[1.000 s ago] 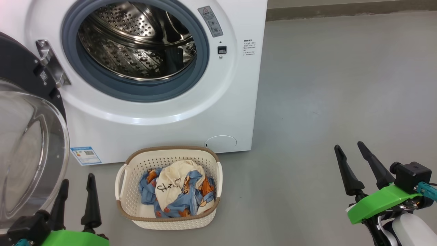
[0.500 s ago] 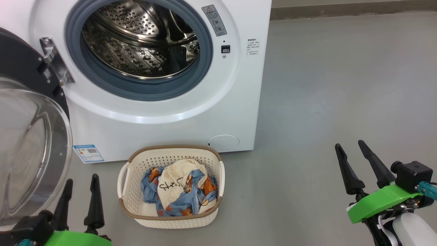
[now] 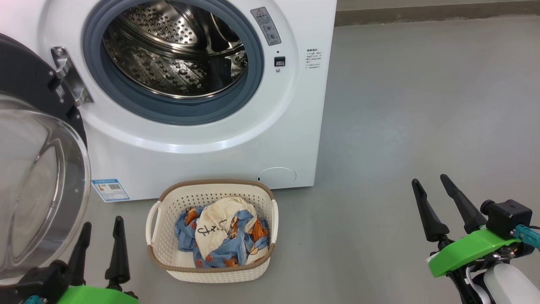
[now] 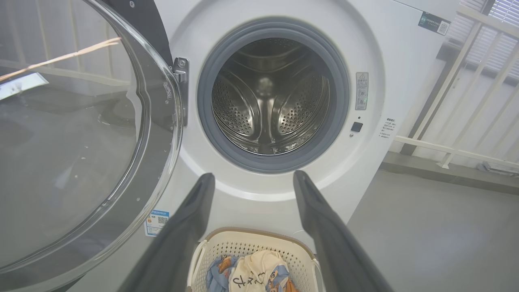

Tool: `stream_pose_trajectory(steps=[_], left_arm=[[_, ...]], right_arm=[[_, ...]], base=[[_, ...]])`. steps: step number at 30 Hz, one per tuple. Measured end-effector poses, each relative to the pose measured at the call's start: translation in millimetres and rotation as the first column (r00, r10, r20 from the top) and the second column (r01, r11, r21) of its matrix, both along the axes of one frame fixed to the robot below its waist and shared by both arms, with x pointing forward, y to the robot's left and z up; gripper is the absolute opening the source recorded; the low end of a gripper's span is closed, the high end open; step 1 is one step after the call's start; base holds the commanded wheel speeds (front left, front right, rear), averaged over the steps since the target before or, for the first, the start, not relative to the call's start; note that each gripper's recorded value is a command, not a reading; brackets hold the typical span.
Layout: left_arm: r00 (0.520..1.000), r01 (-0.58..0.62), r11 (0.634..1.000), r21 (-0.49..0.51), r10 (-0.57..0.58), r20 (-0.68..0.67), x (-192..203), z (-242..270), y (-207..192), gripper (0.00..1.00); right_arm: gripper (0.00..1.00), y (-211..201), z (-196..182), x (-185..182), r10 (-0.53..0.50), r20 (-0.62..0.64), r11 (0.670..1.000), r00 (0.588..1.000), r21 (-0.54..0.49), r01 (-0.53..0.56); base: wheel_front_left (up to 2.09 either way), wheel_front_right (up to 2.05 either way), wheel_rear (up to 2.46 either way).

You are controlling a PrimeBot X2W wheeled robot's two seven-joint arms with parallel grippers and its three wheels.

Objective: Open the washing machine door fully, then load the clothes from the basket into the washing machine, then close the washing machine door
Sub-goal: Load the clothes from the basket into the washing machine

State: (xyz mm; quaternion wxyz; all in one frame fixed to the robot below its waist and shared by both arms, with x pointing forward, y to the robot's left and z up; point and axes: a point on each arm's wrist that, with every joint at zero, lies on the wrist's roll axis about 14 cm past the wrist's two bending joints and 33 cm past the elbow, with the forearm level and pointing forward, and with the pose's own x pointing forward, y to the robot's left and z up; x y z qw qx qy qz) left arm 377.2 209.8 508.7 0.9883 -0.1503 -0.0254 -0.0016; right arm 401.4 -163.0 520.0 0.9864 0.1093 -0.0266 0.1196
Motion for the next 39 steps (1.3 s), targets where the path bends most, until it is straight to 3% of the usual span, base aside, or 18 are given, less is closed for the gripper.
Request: stream_pose_trajectory(steps=[14,39], left_arm=[[1.0,-0.001,1.0,0.007,0.001,-0.006,-0.2,-1.8,1.4,1.0],[0.999,-0.02,1.0,0.011,0.021,-0.024,0.0,-6.9,5.1,1.0]], right_arm=[[1.0,3.7,-3.3,-0.1,0.012,-0.009,1.0,1.0,-0.003,-0.012],[1.0,6.3,-7.7,2.5,0.015,-0.021,1.0,1.0,0.003,-0.015]], base=[[0.22,-0.22,0.0],[1.28,-1.28,0.0]])
